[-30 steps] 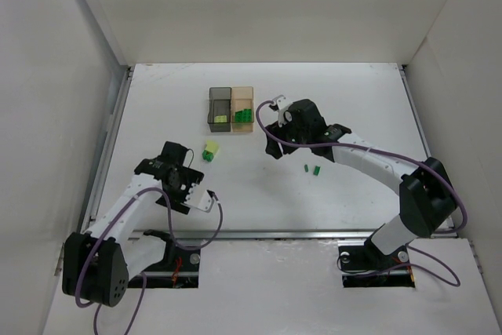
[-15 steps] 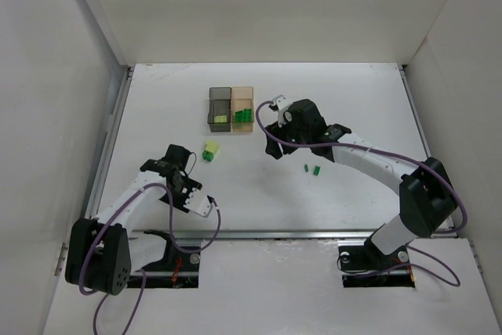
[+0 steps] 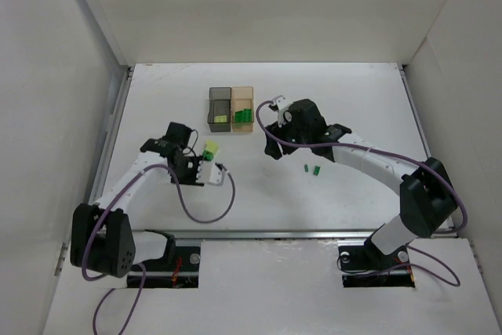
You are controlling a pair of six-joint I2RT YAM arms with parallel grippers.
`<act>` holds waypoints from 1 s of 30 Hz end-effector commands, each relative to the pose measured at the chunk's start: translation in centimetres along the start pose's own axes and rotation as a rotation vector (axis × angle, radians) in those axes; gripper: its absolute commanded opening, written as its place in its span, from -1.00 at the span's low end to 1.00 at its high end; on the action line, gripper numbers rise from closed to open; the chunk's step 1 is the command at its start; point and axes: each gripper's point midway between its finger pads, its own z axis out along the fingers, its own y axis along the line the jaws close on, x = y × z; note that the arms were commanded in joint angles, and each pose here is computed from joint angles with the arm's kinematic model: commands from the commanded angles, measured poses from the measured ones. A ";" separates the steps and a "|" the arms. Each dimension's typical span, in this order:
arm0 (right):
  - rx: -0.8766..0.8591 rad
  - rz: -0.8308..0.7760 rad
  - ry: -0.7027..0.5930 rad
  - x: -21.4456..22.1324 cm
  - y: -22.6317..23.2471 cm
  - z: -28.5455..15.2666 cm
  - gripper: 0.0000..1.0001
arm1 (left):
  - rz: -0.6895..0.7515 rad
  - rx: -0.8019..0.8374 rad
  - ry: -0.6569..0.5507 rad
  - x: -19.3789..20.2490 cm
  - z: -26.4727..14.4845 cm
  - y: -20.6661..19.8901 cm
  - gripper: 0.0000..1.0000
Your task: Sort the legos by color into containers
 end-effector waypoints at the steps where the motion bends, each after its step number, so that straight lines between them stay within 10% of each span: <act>1: -0.071 -0.013 -0.135 -4.3 1.9 -2.0 0.35 | -0.212 -0.117 -0.298 -6.1 -3.6 5.6 -1.00; 14: -0.456 -0.315 -0.344 -10.8 9.6 -8.8 0.46 | -0.511 0.071 -0.901 -17.5 -13.3 13.8 -1.00; 30: -0.500 -0.344 -0.347 -12.7 11.1 -6.8 0.35 | -0.484 0.157 -1.064 -22.3 -17.5 13.2 -1.00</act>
